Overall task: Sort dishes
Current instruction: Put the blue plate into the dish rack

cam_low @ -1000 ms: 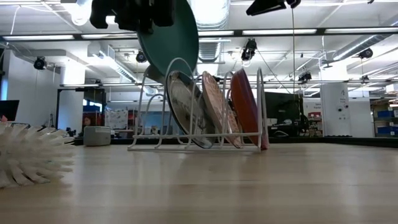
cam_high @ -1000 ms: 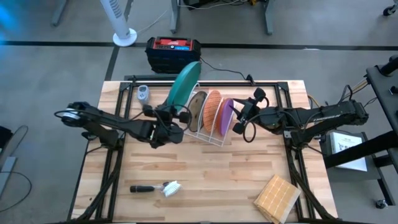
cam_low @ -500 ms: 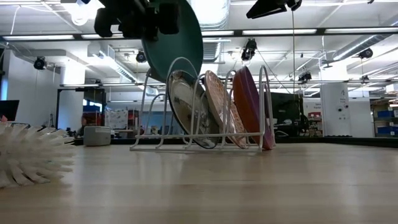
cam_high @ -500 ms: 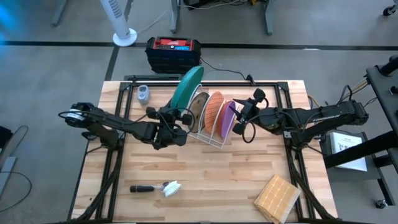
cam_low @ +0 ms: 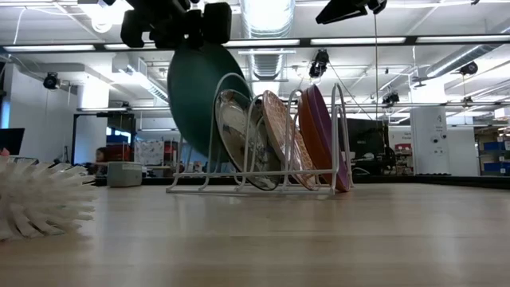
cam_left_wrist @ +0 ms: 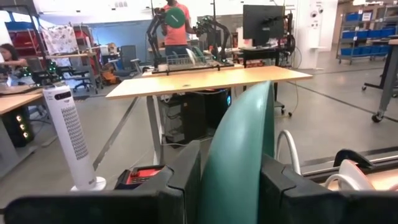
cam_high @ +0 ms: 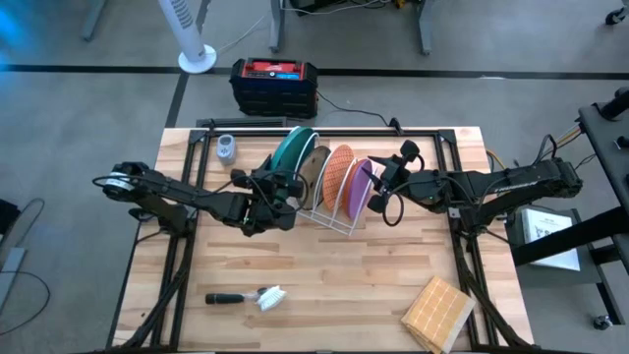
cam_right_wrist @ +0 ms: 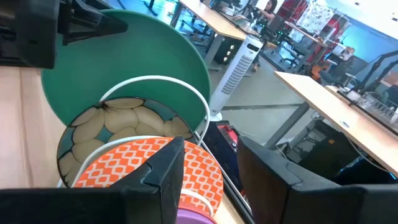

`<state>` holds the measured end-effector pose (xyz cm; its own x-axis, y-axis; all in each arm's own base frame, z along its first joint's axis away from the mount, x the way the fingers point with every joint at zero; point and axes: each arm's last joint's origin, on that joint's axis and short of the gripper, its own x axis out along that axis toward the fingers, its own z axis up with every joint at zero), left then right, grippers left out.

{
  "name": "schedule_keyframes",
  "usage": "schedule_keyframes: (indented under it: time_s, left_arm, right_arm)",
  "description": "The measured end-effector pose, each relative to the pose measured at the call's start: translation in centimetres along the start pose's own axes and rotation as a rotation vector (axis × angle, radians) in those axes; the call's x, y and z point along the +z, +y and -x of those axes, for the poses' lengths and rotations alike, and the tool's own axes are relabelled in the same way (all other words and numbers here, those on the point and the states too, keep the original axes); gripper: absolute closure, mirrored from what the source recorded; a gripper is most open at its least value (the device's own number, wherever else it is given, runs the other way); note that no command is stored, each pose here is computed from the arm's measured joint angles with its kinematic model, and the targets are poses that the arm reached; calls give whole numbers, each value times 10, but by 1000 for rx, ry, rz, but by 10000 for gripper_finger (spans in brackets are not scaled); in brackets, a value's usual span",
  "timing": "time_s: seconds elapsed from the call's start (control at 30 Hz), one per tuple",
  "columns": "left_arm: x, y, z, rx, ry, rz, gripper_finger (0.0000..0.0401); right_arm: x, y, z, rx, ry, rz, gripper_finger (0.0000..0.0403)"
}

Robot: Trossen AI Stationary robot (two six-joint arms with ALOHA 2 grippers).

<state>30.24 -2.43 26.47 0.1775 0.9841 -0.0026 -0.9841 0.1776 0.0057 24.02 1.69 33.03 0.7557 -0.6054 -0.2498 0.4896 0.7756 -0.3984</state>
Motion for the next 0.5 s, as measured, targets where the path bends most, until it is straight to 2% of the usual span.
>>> schedule_keyframes:
  time_s: [0.27, 0.5]
  left_arm:
    - [1, 0, 0, -6, 6, -8, 303]
    - [1, 0, 0, -12, 10, -15, 240]
  right_arm:
    - [0, 0, 0, -2, 1, 1, 266]
    - [0, -1, -1, -5, 2, 0, 261]
